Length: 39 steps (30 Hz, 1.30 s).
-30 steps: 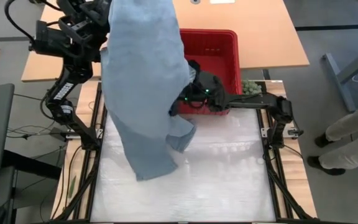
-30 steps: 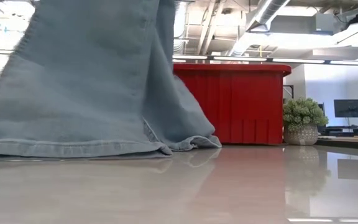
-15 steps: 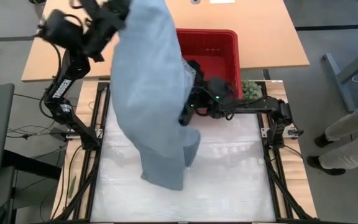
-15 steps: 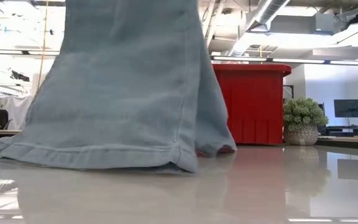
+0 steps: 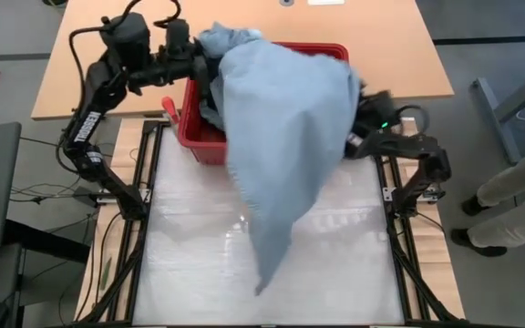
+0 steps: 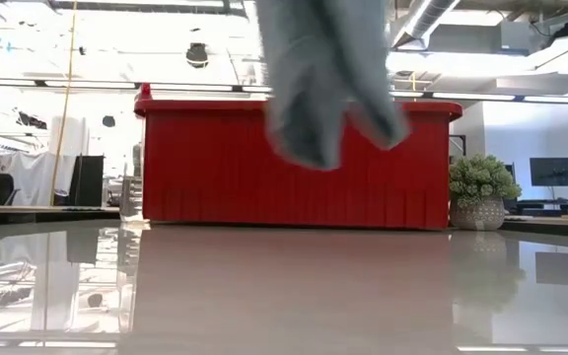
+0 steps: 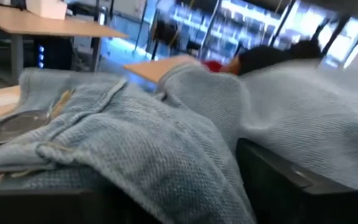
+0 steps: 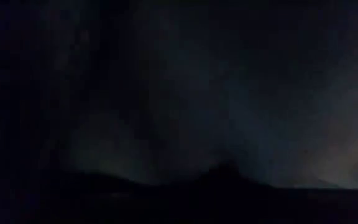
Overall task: Fold Laundry from Bin
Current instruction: Fold the light blue pants
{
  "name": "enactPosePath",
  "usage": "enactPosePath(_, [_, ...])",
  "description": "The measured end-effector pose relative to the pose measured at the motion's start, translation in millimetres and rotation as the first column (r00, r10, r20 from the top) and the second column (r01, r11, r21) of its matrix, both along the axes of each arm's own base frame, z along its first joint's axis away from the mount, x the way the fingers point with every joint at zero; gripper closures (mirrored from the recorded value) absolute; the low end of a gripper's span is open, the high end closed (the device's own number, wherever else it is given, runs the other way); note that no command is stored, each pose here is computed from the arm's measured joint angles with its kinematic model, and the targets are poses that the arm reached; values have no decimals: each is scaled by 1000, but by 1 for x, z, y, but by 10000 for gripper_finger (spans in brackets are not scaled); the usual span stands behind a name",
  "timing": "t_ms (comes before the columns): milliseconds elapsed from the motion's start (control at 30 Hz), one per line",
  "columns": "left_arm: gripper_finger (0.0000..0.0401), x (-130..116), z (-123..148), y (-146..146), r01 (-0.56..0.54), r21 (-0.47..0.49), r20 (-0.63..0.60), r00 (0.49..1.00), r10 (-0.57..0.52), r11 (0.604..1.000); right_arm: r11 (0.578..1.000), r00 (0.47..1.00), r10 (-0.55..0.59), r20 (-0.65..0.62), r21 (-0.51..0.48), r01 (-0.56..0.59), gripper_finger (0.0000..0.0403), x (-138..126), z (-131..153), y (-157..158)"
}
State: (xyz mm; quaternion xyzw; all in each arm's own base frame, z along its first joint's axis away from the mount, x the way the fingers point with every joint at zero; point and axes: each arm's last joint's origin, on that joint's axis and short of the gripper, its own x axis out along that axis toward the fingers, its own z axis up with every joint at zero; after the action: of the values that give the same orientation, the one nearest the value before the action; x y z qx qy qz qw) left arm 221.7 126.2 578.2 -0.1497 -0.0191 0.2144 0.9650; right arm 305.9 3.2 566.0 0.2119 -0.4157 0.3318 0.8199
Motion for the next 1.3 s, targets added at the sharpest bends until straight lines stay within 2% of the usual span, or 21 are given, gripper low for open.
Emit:
enactPosePath(133, [188, -18, -3, -1, -8, 22, -94, 996, 10, 1000, 998, 995, -64, -70, 21, 66, 387, -31, 18, -12])
enactPosePath(300, [190, -32, -4, -8, -3, 68, -167, 986, 15, 998, 975, 965, -196, -174, 73, 211, 387, -59, 29, -25])
enactPosePath(467, [190, -36, 2, -16, 182, 155, -157, 975, -158, 971, 963, 960, -243, -141, 86, 256, 387, -81, 38, -31])
enactPosePath(533, [190, -34, 6, -15, 167, 137, -99, 983, -154, 976, 961, 957, -254, -140, 78, 266, 387, -83, 40, -30])
enactPosePath(600, [190, -33, 13, -12, 77, 95, 4, 997, -77, 993, 959, 953, -266, -143, 59, 276, 387, -84, 40, -29])
enactPosePath(667, [190, -35, 18, -10, -2, -4, 103, 995, 2, 1000, 960, 952, -268, -145, 37, 276, 387, -83, 39, -27])
enactPosePath(767, [190, -38, 23, -7, -21, -125, 215, 976, 47, 992, 962, 951, -264, -158, 31, 272, 387, -81, 38, -27])
enactPosePath(1067, [190, -69, 30, -8, -65, -159, 257, 961, 104, 985, 949, 940, -310, -143, 19, 315, 387, -94, 42, -30])
enactPosePath(1167, [190, -73, 31, -10, 16, -101, 235, 972, 8, 995, 946, 938, -318, -141, 17, 323, 387, -95, 43, -30])
enactPosePath(1233, [190, -72, 30, -16, 165, -11, 172, 972, -161, 986, 944, 935, -324, -147, 21, 330, 386, -95, 42, -31])
enactPosePath(1300, [190, -67, 25, -29, 385, 59, 83, 917, -389, 921, 944, 934, -321, -156, 27, 329, 386, -95, 42, -33])
